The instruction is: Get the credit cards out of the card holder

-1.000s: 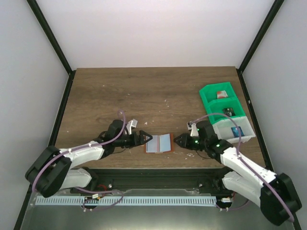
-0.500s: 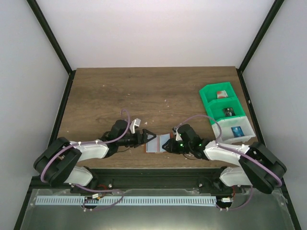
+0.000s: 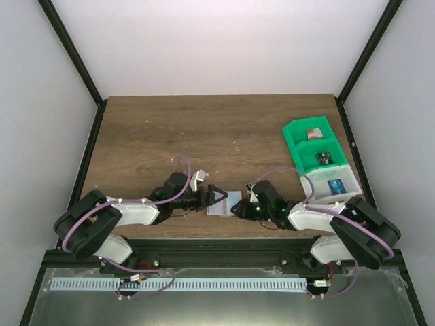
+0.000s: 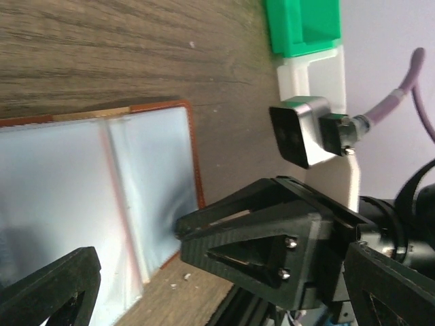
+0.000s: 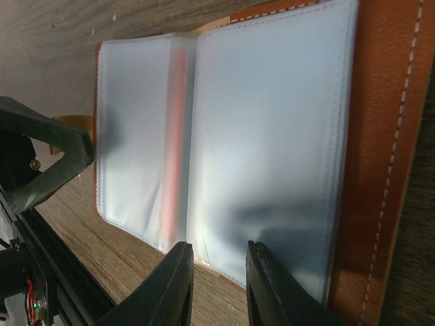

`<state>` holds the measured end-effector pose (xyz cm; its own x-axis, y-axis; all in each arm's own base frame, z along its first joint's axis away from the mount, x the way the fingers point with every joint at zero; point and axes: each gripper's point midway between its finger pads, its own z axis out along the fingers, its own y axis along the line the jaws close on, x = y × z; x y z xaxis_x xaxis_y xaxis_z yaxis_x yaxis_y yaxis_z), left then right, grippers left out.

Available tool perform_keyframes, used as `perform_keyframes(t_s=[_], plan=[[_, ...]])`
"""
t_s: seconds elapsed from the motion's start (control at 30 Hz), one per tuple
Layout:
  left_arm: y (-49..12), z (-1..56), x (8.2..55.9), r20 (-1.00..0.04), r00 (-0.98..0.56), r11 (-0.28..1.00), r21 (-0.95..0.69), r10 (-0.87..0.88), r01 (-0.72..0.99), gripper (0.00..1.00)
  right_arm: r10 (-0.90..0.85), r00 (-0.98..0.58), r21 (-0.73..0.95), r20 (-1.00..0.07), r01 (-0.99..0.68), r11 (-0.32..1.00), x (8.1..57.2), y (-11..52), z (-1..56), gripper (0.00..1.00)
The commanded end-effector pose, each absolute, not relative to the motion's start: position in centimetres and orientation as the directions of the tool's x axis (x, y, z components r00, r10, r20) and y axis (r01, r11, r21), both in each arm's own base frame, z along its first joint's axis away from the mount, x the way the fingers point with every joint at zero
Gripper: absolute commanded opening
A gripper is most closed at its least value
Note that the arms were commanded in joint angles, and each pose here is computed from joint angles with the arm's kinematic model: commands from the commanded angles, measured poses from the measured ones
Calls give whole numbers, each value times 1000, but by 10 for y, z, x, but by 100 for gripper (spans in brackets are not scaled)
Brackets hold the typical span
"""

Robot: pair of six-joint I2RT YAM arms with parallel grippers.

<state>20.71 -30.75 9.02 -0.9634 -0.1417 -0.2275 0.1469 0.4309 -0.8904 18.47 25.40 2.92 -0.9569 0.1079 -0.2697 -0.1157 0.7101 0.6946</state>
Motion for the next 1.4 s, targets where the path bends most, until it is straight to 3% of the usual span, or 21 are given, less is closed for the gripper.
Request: perform_keyframes(t_s=[0.0,0.37,0.87,1.13,1.37], plan=[[-299,79,216,-283,-945,510,-844,-164,164,100,113,-959,669,-261,-95,738,181,248,17,24],[-286,73,221,-331,-930,602,-780,-163,172,100,111,-960,662,-259,-93,744,181,246,14,25],[-295,75,213,-283,-947,540,-826,-149,162,100,116,-957,670,-264,-95,736,181,247,19,25],[-295,70,211,-269,-951,537,-830,-151,150,100,120,-938,722,-326,-164,673,197,271,60,24],[-295,69,210,-257,-954,527,-838,-155,140,100,111,-935,707,-338,-174,685,210,281,58,22]])
